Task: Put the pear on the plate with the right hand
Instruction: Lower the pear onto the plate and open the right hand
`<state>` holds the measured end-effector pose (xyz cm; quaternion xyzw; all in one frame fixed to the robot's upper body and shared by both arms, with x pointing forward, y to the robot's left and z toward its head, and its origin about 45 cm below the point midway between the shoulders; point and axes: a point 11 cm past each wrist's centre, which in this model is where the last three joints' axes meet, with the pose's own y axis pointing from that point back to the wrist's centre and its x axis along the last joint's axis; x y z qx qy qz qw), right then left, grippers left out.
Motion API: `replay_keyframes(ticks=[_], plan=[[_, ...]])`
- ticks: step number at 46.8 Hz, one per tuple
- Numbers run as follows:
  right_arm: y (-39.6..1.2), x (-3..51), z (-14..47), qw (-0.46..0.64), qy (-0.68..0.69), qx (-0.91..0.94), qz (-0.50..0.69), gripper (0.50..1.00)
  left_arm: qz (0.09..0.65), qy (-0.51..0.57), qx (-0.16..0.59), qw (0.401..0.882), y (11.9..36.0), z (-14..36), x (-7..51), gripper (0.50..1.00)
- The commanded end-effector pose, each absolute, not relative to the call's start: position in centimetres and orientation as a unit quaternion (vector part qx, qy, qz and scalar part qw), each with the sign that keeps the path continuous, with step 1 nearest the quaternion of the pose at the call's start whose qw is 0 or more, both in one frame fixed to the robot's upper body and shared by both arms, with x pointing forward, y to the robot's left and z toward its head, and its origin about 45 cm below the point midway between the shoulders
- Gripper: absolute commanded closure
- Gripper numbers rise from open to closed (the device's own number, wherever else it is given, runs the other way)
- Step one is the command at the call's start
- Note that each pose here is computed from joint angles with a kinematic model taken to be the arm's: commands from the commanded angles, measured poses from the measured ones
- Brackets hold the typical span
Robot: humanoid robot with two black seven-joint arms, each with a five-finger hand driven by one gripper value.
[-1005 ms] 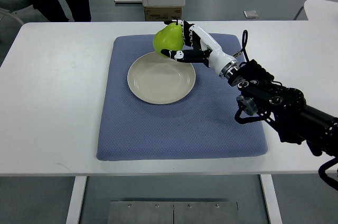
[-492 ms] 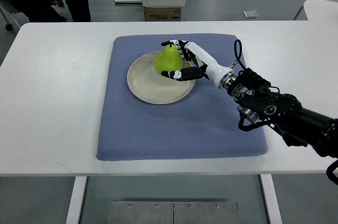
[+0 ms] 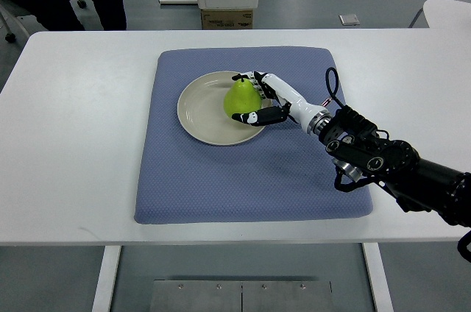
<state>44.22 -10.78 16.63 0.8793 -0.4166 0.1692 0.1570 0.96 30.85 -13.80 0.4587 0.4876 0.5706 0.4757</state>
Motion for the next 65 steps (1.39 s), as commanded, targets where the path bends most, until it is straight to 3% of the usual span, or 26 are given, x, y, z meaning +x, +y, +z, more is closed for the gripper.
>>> replay_keyframes(ticks=[1,14,15,17,18,65], plan=[[-10.8,44.2,16.5,0.157,-0.417,0.879,0.168,1.0,0.571,0.487,0.459,0.476,30.9,-13.8,1.0,0.5],[-10.8,44.3,16.8,0.152,-0.421,0.879,0.165,1.0,0.57,0.488,0.459,0.476,30.9,-13.8,0.9,0.5],[-10.8,44.3,16.8,0.152,-0.421,0.879,0.165,0.903,0.571,0.488,0.459,0.475,30.9,-13.8,0.9,0.5],[-10.9,44.4,16.8,0.151,-0.423,0.878,0.164,0.556,0.57,0.487,0.459,0.476,30.9,-13.8,1.0,0.5],[-10.9,44.4,16.9,0.149,-0.425,0.878,0.164,0.501,0.57,0.487,0.459,0.476,30.9,-13.8,1.0,0.5],[-11.4,46.4,19.6,0.101,-0.476,0.865,0.124,0.5,0.57,0.487,0.459,0.476,30.9,-13.8,1.0,0.5]])
